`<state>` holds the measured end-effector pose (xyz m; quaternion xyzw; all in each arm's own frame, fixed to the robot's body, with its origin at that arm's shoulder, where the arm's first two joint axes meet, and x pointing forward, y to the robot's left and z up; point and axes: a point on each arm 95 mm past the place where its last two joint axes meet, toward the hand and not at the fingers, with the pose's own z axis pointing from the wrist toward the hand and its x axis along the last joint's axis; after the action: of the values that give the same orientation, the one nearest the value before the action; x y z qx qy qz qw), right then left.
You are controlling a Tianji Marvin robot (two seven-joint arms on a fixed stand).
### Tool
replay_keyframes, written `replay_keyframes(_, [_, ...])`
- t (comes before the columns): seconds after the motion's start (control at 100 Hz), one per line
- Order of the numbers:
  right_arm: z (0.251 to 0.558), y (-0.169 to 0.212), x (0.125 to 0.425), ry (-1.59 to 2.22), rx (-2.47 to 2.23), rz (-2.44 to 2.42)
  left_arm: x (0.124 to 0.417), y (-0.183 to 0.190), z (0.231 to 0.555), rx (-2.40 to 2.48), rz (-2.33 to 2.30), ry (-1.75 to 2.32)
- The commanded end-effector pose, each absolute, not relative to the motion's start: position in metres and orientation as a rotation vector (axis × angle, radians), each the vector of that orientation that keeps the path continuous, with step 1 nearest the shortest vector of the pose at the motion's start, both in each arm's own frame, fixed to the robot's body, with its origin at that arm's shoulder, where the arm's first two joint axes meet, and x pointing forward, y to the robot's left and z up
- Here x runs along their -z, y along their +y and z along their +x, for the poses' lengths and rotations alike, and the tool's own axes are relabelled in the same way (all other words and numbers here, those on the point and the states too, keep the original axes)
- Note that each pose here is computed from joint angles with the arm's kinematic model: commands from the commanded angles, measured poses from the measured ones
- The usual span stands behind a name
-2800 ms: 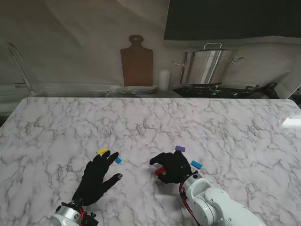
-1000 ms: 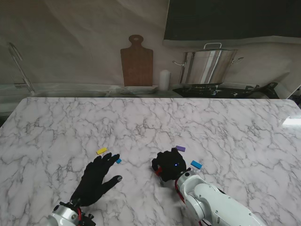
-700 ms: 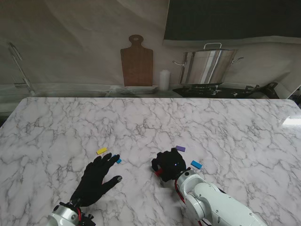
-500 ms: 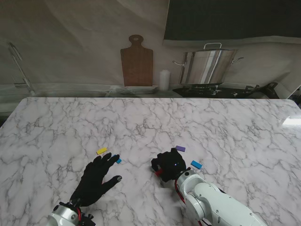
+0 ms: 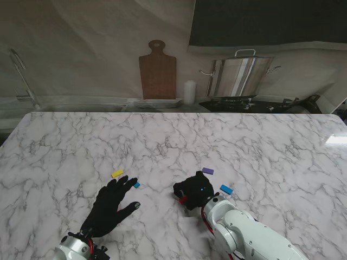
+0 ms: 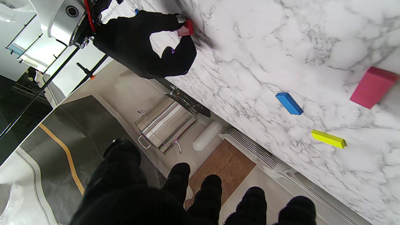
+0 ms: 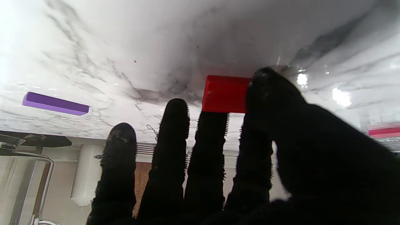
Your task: Arrange dominoes in a row
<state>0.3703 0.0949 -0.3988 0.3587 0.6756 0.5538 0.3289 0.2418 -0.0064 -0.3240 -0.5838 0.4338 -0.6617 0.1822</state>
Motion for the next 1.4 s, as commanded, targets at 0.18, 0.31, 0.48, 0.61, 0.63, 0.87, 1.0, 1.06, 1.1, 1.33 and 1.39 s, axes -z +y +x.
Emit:
replay_keyframes(0.18, [0.3655,0.0907,0.4119,1.789,-1.433,0.951,0.3264,-0.0079,0.2399,1.864,-1.656,1.248])
replay_keyframes(0.31, [0.3657,0.0905,0.4122,1.784,-1.436,0.948,0.3270,-0.0078,0.2398,1.863,-1.656,1.250])
replay_keyframes(0.48, [0.3658,0.0898,0.4130,1.783,-1.441,0.942,0.3279,-0.0076,0.2400,1.861,-1.655,1.253])
replay_keyframes(0.61, [0.3655,0.0896,0.4133,1.780,-1.444,0.941,0.3283,-0.0075,0.2403,1.861,-1.653,1.255])
replay_keyframes(0.63, [0.3655,0.0896,0.4133,1.779,-1.444,0.942,0.3283,-0.0075,0.2403,1.861,-1.652,1.255])
replay_keyframes(0.87, [0.3658,0.0901,0.4137,1.753,-1.455,0.961,0.3289,-0.0073,0.2408,1.862,-1.648,1.256])
replay_keyframes(1.0, [0.3665,0.0907,0.4138,1.744,-1.458,0.964,0.3291,-0.0075,0.2407,1.862,-1.649,1.256])
replay_keyframes(1.06, [0.3667,0.0909,0.4137,1.743,-1.455,0.963,0.3292,-0.0075,0.2407,1.862,-1.649,1.256])
replay_keyframes(1.1, [0.3669,0.0909,0.4137,1.743,-1.454,0.964,0.3292,-0.0074,0.2407,1.862,-1.649,1.256])
replay_keyframes(1.33, [0.3680,0.0920,0.4126,1.735,-1.452,0.961,0.3291,-0.0074,0.2408,1.863,-1.648,1.254])
replay_keyframes(1.39, [0.3683,0.0923,0.4121,1.732,-1.454,0.959,0.3291,-0.0074,0.2408,1.863,-1.648,1.255])
